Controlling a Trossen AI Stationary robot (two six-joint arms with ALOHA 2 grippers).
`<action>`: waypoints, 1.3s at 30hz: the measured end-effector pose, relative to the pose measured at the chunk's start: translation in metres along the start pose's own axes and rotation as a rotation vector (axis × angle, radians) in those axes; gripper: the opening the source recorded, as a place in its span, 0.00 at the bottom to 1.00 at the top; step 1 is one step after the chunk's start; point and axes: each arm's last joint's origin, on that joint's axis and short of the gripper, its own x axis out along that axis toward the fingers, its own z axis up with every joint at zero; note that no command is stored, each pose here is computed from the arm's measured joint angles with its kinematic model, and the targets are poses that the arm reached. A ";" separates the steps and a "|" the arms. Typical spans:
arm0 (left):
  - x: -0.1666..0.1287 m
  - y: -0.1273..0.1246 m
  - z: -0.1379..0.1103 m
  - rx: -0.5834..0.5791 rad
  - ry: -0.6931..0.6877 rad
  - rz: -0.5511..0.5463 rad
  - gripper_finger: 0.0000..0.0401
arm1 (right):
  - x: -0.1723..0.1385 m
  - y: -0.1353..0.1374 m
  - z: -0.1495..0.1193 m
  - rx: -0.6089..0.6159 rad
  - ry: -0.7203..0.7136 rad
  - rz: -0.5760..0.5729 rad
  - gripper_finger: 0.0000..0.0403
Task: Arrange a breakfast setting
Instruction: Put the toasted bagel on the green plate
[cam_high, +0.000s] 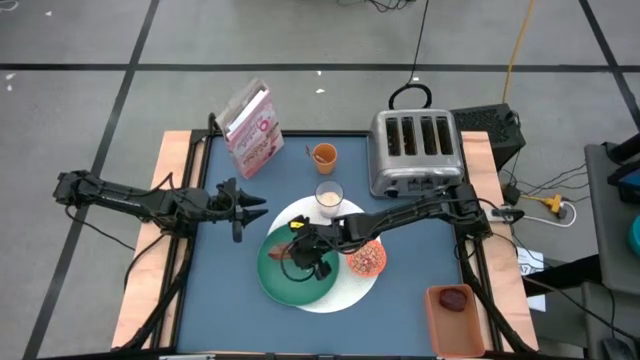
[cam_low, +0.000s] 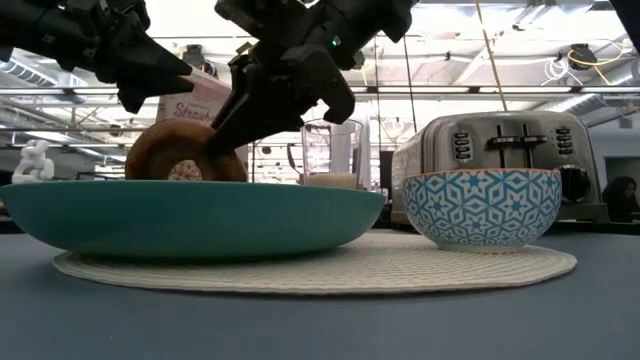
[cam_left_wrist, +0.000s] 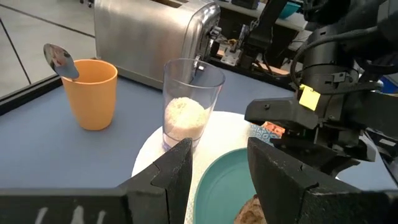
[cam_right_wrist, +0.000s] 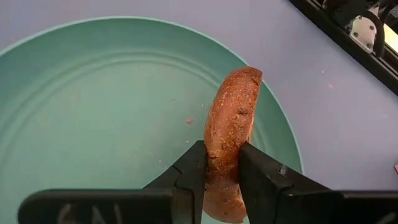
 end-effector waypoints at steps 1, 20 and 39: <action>0.000 0.000 0.000 0.000 0.000 0.000 0.40 | 0.000 0.000 0.000 0.001 0.000 0.000 0.19; 0.000 0.000 0.000 0.006 -0.001 0.000 0.40 | 0.000 -0.003 0.003 0.153 -0.037 -0.019 0.19; 0.000 0.000 0.000 0.005 -0.001 0.000 0.40 | 0.000 -0.003 0.002 0.129 -0.035 -0.018 0.37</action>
